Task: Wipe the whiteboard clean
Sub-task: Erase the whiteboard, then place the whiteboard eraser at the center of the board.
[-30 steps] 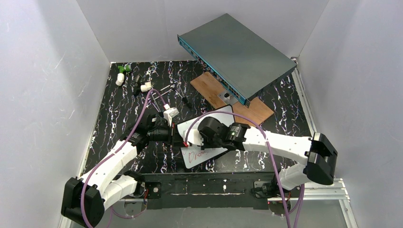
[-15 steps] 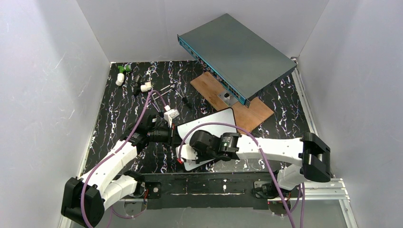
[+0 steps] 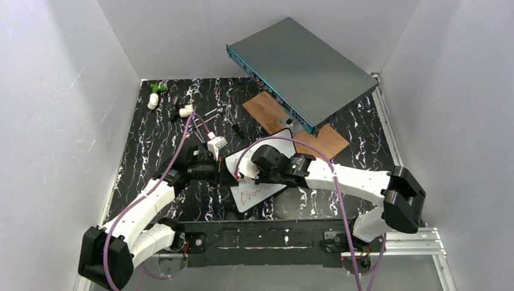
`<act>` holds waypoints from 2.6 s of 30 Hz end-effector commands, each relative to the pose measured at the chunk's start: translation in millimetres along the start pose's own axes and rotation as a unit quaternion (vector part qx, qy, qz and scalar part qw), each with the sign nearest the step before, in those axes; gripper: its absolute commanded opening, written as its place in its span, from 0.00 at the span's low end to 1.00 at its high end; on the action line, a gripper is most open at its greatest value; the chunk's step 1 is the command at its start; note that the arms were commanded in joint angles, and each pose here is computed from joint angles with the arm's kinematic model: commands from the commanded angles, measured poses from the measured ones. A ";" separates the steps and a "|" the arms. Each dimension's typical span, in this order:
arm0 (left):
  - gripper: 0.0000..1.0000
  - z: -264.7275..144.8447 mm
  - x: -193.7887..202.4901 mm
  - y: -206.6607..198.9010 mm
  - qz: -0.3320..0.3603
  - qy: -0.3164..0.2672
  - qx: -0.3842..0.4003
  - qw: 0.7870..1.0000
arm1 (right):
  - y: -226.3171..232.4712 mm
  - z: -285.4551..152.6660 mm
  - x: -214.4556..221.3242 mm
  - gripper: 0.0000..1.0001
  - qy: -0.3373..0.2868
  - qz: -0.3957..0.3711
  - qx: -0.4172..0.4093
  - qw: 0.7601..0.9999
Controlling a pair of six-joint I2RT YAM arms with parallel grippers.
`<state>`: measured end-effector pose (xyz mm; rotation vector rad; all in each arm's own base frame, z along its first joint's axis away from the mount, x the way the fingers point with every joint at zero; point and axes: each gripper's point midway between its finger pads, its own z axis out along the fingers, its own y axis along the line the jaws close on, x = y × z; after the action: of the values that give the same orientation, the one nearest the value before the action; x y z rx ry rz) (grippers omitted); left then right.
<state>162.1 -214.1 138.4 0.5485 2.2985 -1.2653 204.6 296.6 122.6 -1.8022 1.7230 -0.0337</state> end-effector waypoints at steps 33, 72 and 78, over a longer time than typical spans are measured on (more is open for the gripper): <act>0.00 -128.1 -31.4 -27.0 0.121 -0.143 -0.230 0.955 | 48.0 -8.4 52.9 0.01 -0.030 0.098 -0.160 0.982; 0.00 -193.3 -56.3 -56.2 0.165 -0.261 -0.285 0.907 | 99.0 32.3 6.9 0.64 0.004 0.135 -0.347 0.928; 0.00 -190.2 -49.0 -54.7 0.162 -0.256 -0.280 0.911 | 84.5 52.4 9.4 0.35 0.029 0.156 -0.301 0.940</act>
<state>128.5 -75.1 269.8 0.3246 2.0000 -0.4151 141.5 302.1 26.7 -1.9848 2.2094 0.6572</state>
